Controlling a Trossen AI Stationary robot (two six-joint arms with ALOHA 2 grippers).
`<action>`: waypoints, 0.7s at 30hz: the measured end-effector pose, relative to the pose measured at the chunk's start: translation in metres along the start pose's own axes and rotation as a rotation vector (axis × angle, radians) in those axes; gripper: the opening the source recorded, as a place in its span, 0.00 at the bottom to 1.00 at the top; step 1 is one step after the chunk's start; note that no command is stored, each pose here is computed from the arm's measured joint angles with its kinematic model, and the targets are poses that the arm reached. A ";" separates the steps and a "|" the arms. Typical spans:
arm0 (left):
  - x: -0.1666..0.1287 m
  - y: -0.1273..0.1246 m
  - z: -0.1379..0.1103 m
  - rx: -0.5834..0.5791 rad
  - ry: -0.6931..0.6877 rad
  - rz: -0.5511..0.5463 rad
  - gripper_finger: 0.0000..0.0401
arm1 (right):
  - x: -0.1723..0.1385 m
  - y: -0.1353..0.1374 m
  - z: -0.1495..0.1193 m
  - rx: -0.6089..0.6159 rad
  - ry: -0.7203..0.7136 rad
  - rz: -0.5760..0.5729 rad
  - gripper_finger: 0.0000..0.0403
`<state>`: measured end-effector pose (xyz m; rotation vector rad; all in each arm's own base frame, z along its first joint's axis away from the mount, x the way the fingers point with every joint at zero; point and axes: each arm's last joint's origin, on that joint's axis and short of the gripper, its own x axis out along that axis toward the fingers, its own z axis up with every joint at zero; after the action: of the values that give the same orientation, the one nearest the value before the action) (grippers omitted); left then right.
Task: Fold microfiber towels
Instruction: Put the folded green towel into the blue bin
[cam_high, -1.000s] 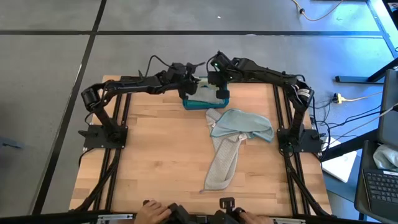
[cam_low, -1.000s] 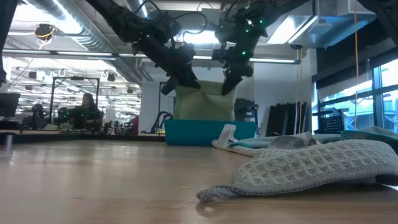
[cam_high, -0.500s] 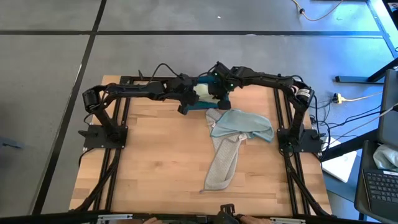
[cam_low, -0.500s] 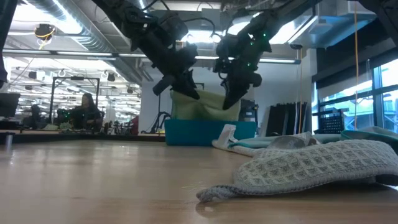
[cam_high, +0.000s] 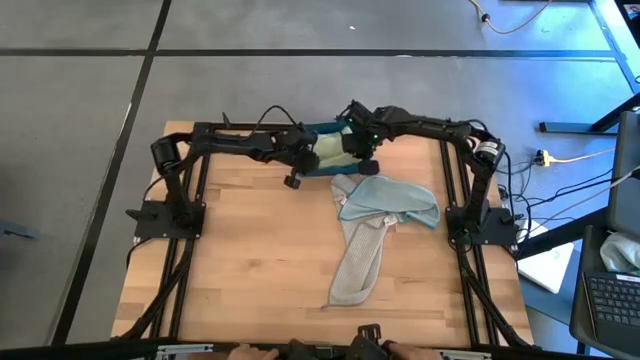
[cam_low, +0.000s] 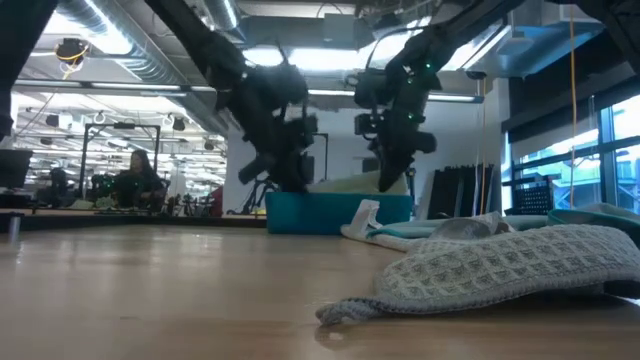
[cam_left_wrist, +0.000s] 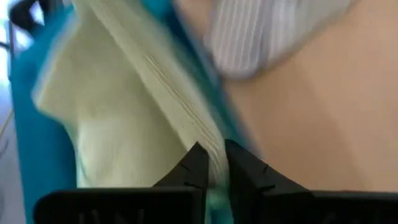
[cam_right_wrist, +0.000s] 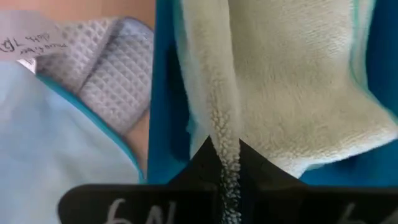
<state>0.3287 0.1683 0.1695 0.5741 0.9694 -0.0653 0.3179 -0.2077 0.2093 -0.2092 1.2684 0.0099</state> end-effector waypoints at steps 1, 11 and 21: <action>0.003 0.000 -0.004 0.005 0.035 0.009 0.10 | 0.000 -0.002 -0.001 0.006 -0.002 -0.004 0.03; -0.004 0.018 -0.028 -0.051 0.130 0.086 0.10 | 0.002 -0.011 -0.010 0.049 -0.055 0.048 0.03; -0.026 0.029 -0.029 -0.044 0.128 0.154 0.10 | 0.001 -0.009 -0.001 0.027 -0.148 0.071 0.03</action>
<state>0.3004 0.2024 0.1903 0.6165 1.0450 0.1314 0.3182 -0.2172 0.2091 -0.1373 1.1274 0.0678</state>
